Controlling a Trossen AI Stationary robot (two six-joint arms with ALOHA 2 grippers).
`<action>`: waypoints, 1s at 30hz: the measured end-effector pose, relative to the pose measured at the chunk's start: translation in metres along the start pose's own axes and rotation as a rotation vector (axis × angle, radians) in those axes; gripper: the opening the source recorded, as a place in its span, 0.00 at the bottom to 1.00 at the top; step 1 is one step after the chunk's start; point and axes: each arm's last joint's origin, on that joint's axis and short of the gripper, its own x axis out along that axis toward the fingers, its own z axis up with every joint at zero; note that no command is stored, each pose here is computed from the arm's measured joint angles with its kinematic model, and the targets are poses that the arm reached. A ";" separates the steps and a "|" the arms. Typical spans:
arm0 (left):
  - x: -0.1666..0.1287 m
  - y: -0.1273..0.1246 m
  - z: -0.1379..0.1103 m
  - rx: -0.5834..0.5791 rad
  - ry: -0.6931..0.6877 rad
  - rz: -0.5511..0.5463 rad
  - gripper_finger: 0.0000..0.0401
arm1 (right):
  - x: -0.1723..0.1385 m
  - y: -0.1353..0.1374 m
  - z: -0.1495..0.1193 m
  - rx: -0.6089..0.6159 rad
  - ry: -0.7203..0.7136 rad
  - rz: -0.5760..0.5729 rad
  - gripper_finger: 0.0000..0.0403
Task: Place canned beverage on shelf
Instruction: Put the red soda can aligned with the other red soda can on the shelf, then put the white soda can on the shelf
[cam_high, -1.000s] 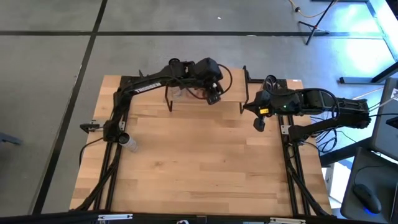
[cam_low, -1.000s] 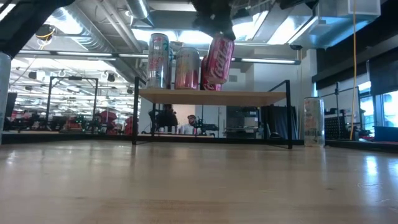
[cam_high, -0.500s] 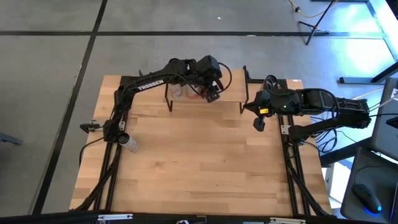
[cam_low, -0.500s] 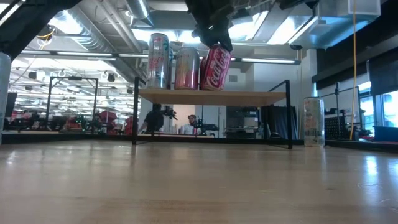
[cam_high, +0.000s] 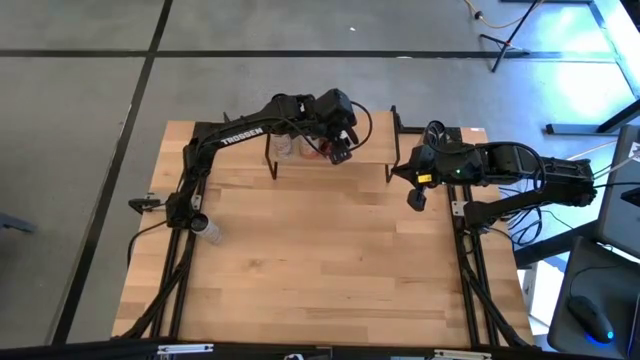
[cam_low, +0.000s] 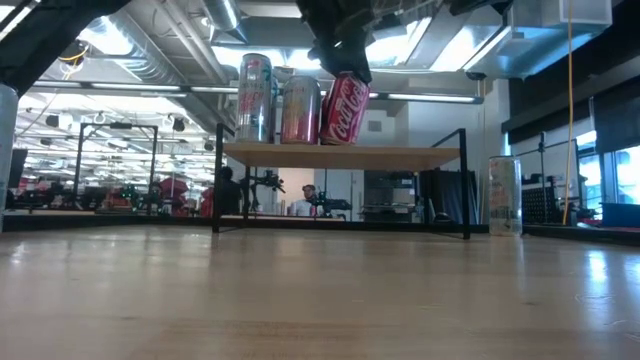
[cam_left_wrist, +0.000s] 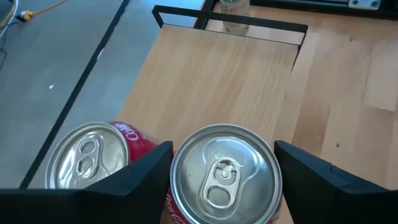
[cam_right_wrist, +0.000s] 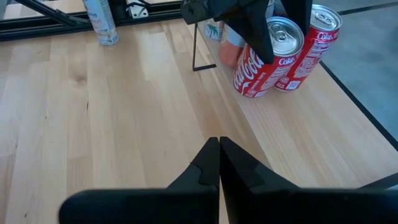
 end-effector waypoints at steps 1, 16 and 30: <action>0.000 0.000 0.000 0.002 0.000 0.001 0.64 | 0.000 0.000 0.000 0.000 0.000 0.000 0.01; -0.016 0.002 0.003 0.016 -0.044 0.021 0.79 | 0.000 0.000 0.001 0.018 -0.009 0.010 0.01; -0.112 0.005 -0.006 -0.043 -0.110 -0.073 0.79 | 0.003 -0.018 0.005 0.091 -0.039 -0.141 0.10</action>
